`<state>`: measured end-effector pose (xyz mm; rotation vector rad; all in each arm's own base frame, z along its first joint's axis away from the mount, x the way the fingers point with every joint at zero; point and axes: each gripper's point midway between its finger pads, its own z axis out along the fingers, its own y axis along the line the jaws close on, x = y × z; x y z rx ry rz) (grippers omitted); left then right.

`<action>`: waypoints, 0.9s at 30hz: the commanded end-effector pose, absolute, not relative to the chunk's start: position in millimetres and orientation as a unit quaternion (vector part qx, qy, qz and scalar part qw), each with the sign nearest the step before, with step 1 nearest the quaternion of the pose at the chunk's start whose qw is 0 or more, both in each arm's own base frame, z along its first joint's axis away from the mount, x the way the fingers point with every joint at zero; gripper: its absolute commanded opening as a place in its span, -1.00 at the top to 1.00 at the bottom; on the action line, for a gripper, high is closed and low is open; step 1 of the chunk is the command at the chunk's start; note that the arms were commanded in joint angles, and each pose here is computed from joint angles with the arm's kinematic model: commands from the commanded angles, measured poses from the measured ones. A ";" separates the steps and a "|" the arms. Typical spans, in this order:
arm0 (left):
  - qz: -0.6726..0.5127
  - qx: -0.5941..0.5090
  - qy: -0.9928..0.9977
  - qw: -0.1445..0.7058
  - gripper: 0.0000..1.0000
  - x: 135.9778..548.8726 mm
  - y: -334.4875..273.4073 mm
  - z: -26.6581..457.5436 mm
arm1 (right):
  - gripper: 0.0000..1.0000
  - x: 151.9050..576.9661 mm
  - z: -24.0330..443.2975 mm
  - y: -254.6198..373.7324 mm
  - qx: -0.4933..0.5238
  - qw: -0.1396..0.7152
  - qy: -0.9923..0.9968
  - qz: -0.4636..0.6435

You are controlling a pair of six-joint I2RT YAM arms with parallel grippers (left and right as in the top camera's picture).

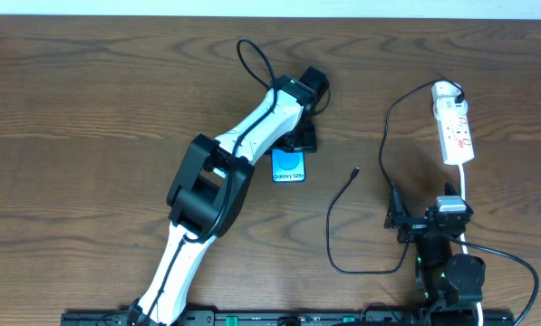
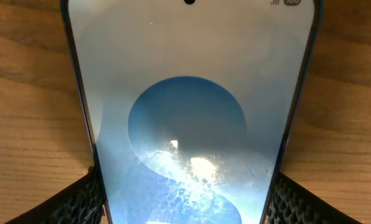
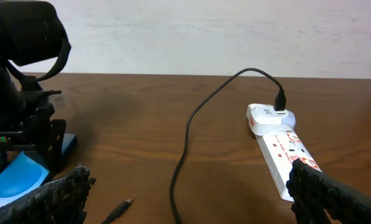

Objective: Plug charger to phone and switch on socket
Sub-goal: 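Lift the phone with the left gripper and tilt it upright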

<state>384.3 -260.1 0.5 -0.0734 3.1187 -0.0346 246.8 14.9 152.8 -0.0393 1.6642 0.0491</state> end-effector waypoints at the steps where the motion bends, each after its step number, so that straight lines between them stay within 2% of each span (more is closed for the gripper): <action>1: -0.013 -0.026 0.999 0.015 -0.50 382.3 -254.8 16.6 | -0.98 246.7 151.9 13.3 -0.019 0.672 0.740 0.015; 7: -0.116 -0.040 0.992 -0.001 -0.50 380.5 -268.5 62.4 | -0.99 246.7 151.7 13.3 -0.019 0.672 0.740 0.015; 11: -0.205 -0.050 0.976 -0.047 -0.50 370.7 -280.7 87.3 | -0.99 246.7 152.0 13.3 -0.019 0.672 0.740 0.015; 17: -0.416 -0.065 0.894 -0.154 -0.50 363.7 -301.3 143.4 | -0.99 246.7 151.7 13.3 -0.019 0.672 0.740 0.015; 21: -0.517 -0.077 0.830 -0.193 -0.50 371.2 -294.3 180.5 | -0.98 246.7 151.7 13.3 -0.019 0.672 0.740 0.015; 27: -0.601 -0.098 0.766 -0.209 -0.50 389.3 -267.5 214.7 | -0.98 246.7 151.7 13.3 -0.019 0.672 0.740 0.015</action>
